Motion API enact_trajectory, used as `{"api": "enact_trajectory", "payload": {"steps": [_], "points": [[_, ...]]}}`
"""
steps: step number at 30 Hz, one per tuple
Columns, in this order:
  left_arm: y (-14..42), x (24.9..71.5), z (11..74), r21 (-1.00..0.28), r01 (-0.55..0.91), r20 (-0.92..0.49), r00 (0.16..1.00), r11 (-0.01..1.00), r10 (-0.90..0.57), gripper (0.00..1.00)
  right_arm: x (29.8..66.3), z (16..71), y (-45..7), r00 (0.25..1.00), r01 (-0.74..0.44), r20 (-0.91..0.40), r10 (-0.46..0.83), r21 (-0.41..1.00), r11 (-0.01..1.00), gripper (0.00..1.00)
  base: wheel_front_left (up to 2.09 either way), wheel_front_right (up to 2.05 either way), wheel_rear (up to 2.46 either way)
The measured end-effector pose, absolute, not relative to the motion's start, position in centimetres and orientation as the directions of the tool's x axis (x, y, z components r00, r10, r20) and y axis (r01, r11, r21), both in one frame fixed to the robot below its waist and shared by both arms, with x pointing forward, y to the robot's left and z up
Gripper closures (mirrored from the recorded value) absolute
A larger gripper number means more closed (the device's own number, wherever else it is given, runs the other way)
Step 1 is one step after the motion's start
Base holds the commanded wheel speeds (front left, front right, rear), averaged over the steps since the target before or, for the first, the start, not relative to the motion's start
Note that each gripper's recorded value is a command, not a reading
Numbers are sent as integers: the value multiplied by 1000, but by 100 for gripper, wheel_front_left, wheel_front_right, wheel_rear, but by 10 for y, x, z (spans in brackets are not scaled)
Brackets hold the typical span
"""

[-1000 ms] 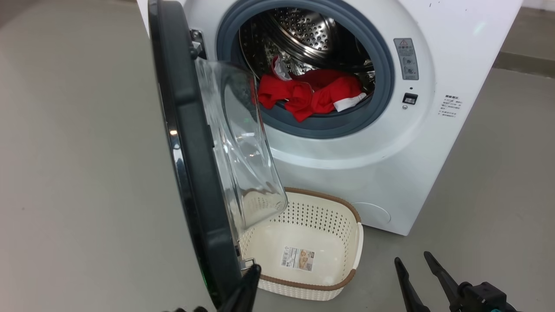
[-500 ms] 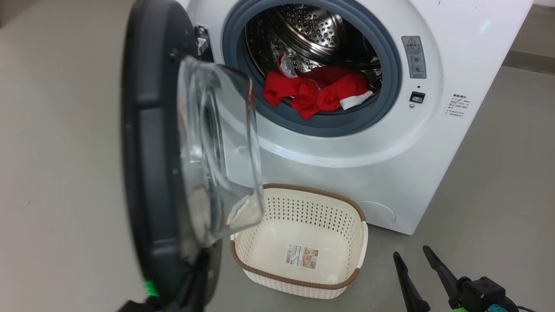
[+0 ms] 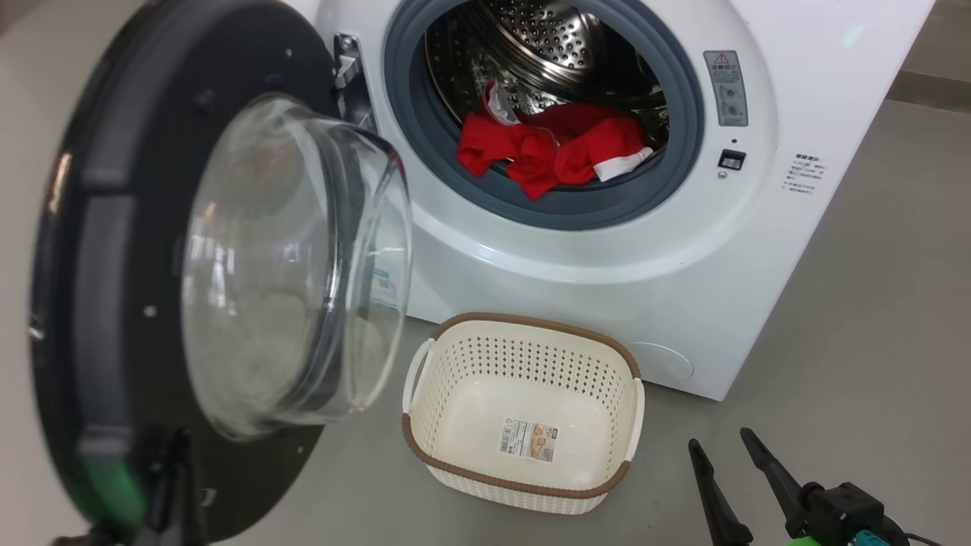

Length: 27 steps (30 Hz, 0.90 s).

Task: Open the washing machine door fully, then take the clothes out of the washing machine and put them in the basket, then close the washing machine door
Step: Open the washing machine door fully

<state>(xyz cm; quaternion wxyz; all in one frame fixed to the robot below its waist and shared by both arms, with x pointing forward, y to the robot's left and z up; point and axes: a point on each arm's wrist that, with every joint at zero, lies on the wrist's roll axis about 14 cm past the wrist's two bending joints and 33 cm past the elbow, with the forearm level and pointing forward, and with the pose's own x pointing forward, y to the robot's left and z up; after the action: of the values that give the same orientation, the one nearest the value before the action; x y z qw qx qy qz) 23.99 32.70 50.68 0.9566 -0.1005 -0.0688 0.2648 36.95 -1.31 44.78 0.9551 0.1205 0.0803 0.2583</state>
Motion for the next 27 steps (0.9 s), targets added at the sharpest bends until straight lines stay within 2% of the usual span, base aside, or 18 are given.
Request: {"api": "enact_trajectory", "payload": {"steps": [10,27], "points": [[377,234,511,-201,-607,87,771,769,631,100,375,447,-18,864,-457,-89,495,274,846,0,0,0,0],[439,240,512,-148,-712,70,685,687,725,100,380,432,-32,875,-423,-127,466,265,867,0,0,0,0]]}}
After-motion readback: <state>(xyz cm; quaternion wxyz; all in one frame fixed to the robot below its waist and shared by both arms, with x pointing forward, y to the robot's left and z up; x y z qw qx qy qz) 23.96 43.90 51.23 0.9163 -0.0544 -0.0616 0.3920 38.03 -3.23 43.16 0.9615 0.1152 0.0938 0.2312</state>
